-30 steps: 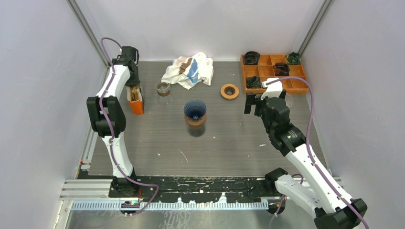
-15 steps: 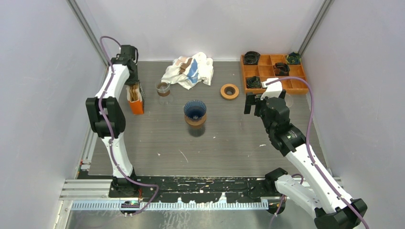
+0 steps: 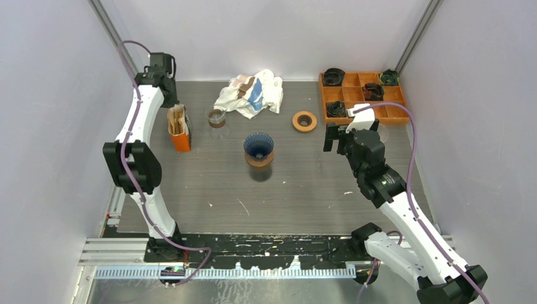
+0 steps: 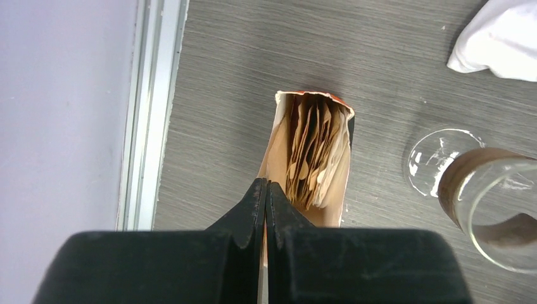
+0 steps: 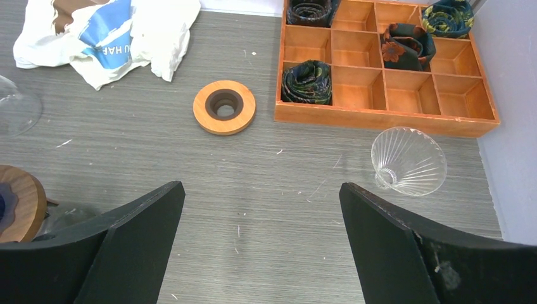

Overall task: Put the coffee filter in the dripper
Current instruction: Pick up the coffee filter from the coffee filter holder.

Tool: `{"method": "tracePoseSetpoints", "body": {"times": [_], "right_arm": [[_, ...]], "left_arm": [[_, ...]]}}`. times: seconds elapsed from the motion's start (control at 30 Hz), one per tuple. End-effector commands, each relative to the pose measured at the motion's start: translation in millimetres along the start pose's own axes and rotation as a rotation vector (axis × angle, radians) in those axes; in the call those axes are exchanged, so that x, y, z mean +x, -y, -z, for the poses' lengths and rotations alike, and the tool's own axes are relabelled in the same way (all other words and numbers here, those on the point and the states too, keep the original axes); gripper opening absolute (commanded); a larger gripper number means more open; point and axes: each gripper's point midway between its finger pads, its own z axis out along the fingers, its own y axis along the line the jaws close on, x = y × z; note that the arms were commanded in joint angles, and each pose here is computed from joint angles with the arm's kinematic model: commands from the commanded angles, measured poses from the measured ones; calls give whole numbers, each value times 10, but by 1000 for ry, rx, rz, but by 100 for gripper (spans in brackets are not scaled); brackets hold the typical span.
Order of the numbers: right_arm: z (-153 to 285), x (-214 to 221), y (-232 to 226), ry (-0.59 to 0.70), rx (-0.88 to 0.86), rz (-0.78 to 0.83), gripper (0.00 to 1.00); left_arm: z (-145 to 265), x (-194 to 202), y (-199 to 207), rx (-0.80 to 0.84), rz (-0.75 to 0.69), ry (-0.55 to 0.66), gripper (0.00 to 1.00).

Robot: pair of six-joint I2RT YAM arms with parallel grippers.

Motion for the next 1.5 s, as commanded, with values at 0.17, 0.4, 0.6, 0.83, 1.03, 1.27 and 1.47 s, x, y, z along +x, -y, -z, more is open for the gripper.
{"method": "tracePoseSetpoints", "body": {"times": [0.17, 0.4, 0.6, 0.83, 1.03, 1.27, 1.47], "right_arm": [[67, -304, -118, 78, -69, -46, 100], [100, -400, -228, 84, -131, -64, 100], [106, -489, -421, 85, -231, -60, 100], [61, -495, -650, 88, -338, -72, 100], [35, -447, -808, 68, -404, -71, 100], [64, -504, -999, 89, -467, -45, 100], [115, -643, -1275, 160, -523, -17, 100]], "left_arm": [[763, -193, -166, 29, 84, 156, 0], [1075, -163, -157, 93, 126, 221, 0], [1475, -176, -59, 218, 192, 304, 0], [1796, -163, -5, 286, 240, 385, 0], [1915, -152, -124, 248, 266, 420, 0], [2278, -104, 200, 402, 277, 455, 0], [2657, -66, 492, 557, 338, 511, 0]]}}
